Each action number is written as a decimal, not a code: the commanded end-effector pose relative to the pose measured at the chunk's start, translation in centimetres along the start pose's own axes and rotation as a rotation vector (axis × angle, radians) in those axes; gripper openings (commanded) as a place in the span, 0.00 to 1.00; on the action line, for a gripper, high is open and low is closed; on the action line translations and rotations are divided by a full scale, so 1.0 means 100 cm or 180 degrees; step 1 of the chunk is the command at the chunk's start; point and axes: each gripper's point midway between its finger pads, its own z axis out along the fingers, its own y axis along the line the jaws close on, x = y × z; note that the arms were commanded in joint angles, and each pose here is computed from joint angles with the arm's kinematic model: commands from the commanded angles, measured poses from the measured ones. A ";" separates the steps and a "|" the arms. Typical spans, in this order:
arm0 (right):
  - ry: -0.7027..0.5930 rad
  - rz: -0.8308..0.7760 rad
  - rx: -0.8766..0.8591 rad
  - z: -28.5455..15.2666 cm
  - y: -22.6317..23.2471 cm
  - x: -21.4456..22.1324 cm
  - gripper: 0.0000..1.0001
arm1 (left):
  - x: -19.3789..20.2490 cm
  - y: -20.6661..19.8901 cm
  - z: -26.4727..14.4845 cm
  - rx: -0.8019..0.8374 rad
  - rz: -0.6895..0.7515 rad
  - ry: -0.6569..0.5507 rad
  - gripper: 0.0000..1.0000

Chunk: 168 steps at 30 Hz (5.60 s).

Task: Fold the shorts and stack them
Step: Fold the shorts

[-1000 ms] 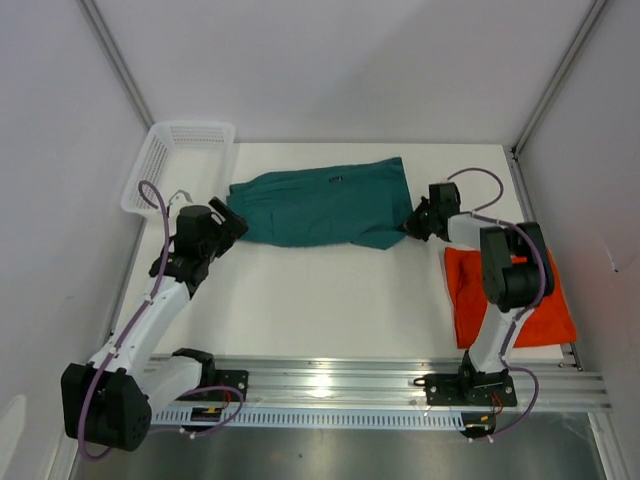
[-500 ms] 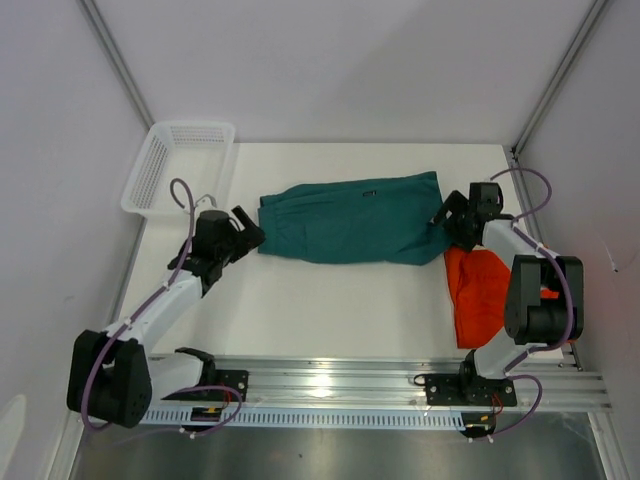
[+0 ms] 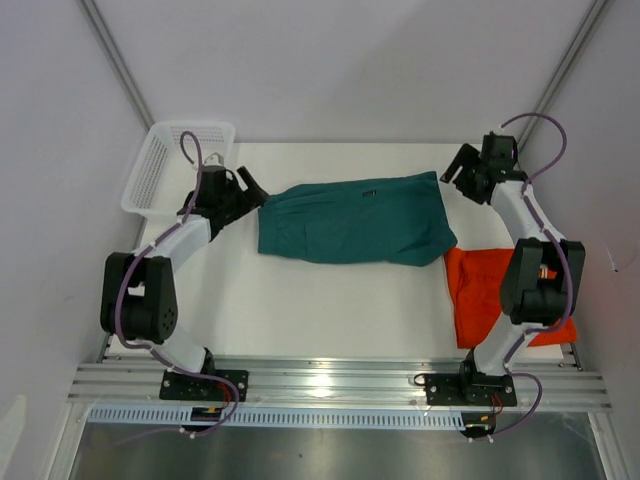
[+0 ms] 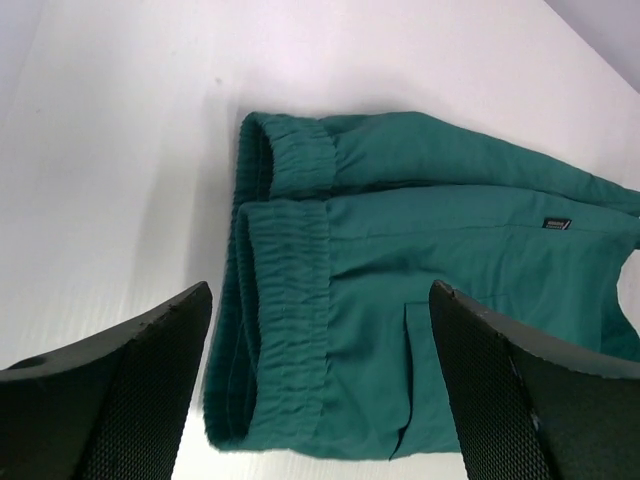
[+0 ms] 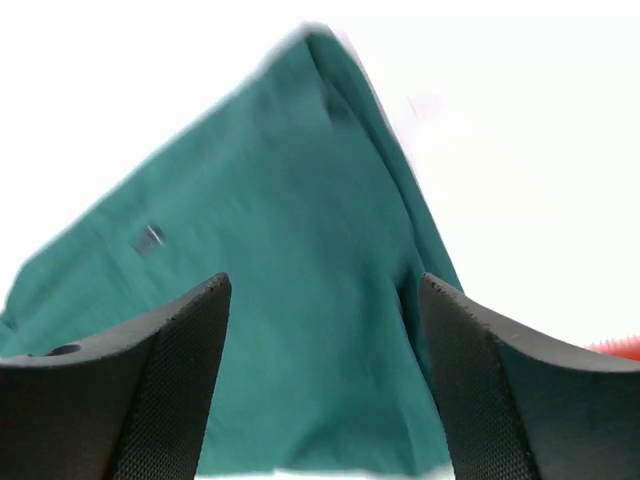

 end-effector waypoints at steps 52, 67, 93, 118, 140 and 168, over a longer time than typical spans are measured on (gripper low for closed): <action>0.0261 -0.0117 -0.0596 0.129 0.043 -0.020 0.00 | 0.016 0.004 0.044 0.0166 0.0038 0.0219 0.72; 0.0240 -0.0129 -0.0649 0.126 0.051 -0.021 0.00 | 0.029 0.003 0.069 0.0235 -0.0122 0.0433 0.63; 0.0078 -0.0118 -0.0603 0.103 0.051 -0.036 0.00 | -0.013 -0.018 0.034 0.0411 0.0100 -0.0151 0.00; -0.0215 0.0235 -0.0613 0.156 0.045 -0.089 0.00 | -0.078 -0.042 0.066 0.0509 0.0153 -0.0786 0.00; 0.0066 -0.0219 -0.1017 0.087 0.096 -0.042 0.69 | -0.057 -0.027 0.040 0.0089 0.0170 -0.0460 0.75; 0.1550 0.0262 -0.2720 0.120 0.267 0.195 0.00 | 0.002 -0.067 0.111 0.0898 -0.0222 0.0269 0.47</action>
